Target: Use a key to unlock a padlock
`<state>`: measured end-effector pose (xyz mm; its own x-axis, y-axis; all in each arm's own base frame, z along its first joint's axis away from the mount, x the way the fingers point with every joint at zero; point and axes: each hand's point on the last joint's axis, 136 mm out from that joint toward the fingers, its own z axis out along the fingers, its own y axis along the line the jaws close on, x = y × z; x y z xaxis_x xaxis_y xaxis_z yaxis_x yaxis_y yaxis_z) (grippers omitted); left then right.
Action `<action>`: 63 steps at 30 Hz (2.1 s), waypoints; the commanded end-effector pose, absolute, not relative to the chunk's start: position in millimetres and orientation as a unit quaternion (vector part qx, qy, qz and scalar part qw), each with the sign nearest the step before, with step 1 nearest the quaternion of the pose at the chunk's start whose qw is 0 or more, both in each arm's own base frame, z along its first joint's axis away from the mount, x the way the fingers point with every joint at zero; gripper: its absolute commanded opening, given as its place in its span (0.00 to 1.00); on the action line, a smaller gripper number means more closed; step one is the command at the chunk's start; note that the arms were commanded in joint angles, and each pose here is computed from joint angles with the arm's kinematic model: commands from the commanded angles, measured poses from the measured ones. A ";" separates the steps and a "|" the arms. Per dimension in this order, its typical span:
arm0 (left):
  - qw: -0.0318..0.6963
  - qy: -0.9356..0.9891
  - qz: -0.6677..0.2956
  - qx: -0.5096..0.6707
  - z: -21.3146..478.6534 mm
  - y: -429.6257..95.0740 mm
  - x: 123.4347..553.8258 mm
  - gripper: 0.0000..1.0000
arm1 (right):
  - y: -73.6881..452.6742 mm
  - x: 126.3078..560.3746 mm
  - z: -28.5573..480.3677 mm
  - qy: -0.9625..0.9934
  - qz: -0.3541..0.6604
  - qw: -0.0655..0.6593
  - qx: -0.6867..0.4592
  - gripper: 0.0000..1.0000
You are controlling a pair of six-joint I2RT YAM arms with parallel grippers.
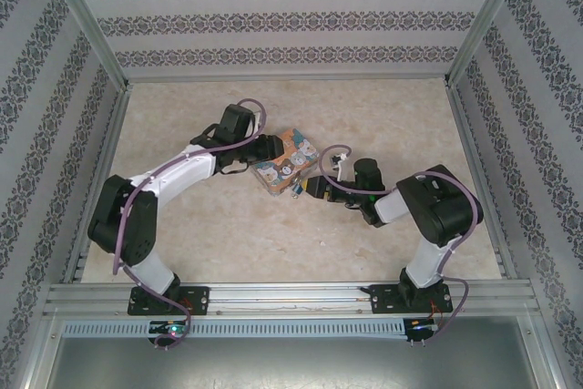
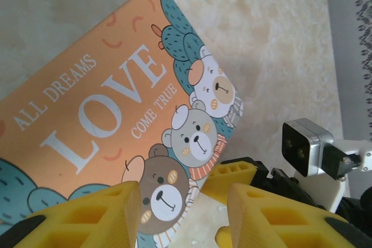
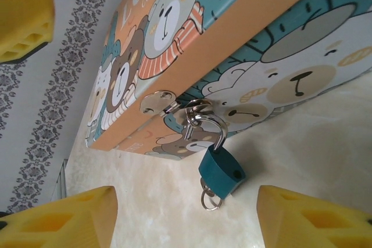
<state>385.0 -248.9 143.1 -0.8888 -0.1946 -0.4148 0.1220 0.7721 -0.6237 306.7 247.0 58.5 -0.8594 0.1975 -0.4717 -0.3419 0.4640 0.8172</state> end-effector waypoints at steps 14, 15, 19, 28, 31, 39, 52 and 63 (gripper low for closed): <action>0.179 0.935 -0.305 0.006 103.1 -251.9 377.7 0.42 | 260.8 326.6 49.4 0.807 0.520 0.276 -0.036 0.46; 0.177 0.936 -0.306 0.005 101.3 -252.3 377.3 0.42 | 261.2 326.9 48.0 0.808 0.520 0.275 -0.035 0.45; 0.171 0.937 -0.305 0.001 95.4 -252.3 376.2 0.42 | 262.7 327.6 43.6 0.810 0.520 0.269 -0.035 0.42; 0.173 0.936 -0.307 -0.003 93.2 -252.4 377.1 0.42 | 264.9 329.9 35.5 0.813 0.520 0.260 -0.032 0.34; 0.171 0.936 -0.307 -0.004 91.4 -252.5 377.0 0.42 | 267.4 329.9 36.0 0.810 0.526 0.259 -0.035 0.34; 0.169 0.937 -0.305 -0.005 90.9 -252.9 378.3 0.41 | 274.1 330.6 47.3 0.787 0.555 0.265 -0.047 0.35; 0.170 0.937 -0.304 -0.005 90.8 -253.0 379.6 0.41 | 276.0 328.4 53.3 0.777 0.565 0.270 -0.056 0.28; 0.171 0.939 -0.300 -0.007 91.0 -251.6 380.4 0.41 | 269.1 325.8 50.6 0.783 0.558 0.270 -0.048 0.12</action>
<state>384.4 -248.8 102.9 -0.9272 -0.1323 -0.3504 0.1010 0.8125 -0.5742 328.9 268.0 43.5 -0.8582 0.2332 -0.4574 -0.3493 0.3877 0.8530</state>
